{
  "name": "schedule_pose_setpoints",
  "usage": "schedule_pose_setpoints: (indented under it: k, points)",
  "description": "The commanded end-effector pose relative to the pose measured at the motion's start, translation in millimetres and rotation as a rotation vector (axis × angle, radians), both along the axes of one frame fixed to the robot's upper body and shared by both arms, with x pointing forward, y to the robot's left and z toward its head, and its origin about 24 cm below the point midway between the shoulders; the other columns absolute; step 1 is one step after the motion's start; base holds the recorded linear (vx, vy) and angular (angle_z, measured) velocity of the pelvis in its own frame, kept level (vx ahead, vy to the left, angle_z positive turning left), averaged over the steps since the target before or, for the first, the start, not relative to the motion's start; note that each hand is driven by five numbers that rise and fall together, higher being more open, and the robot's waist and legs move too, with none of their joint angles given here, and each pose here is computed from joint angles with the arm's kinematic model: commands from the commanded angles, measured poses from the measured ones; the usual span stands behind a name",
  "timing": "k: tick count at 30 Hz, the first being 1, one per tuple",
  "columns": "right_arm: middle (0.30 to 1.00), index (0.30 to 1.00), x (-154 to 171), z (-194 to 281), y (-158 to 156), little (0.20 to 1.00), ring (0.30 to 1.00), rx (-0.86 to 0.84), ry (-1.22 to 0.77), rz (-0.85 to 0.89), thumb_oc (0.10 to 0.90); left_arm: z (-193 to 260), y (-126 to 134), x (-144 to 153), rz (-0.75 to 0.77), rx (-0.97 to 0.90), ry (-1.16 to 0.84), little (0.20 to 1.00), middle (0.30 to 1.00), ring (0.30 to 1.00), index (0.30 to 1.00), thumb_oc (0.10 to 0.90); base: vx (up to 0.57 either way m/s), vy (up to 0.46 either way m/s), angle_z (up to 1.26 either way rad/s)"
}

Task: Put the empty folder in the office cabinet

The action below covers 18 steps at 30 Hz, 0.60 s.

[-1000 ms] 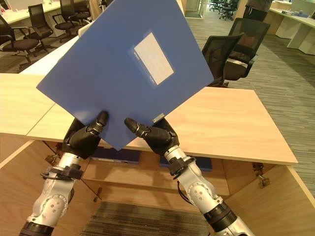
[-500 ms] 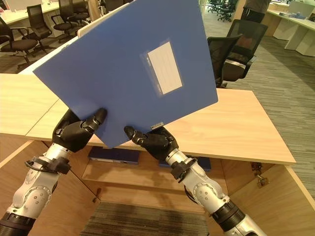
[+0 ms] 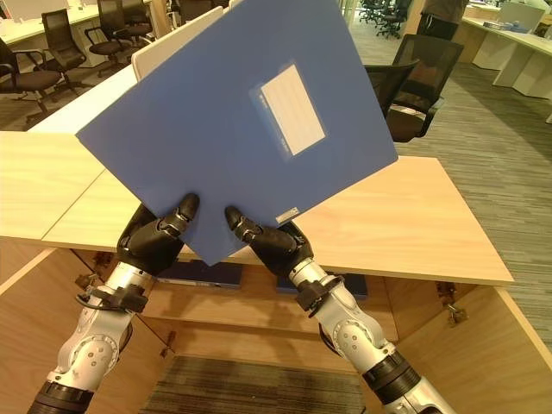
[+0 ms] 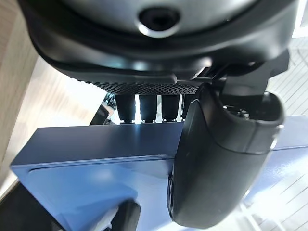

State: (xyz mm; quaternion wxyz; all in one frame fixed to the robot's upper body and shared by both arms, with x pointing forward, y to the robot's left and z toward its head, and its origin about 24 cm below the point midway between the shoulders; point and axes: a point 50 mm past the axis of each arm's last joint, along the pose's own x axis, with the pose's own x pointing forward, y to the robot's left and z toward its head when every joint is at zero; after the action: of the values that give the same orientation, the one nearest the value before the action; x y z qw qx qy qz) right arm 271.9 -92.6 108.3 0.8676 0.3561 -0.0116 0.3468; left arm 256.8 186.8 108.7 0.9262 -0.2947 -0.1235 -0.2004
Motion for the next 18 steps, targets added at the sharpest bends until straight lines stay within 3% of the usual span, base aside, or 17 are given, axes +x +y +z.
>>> schedule_pose_setpoints:
  k: [1,18]
  points:
    - [0.900,0.900,-12.0,90.8,33.1,0.900,0.900,0.355,-0.379,0.151,0.800,23.9,-20.9,6.6,-0.095,0.006,-0.136,0.300,0.300,0.300,0.300,0.400,0.00,0.000,0.00]
    - [0.900,0.900,-10.3,98.2,27.2,0.900,0.900,0.407,-0.402,0.099,0.800,13.4,-13.7,3.3,-0.053,0.024,-0.100,0.300,0.300,0.300,0.300,0.400,0.00,0.000,0.00]
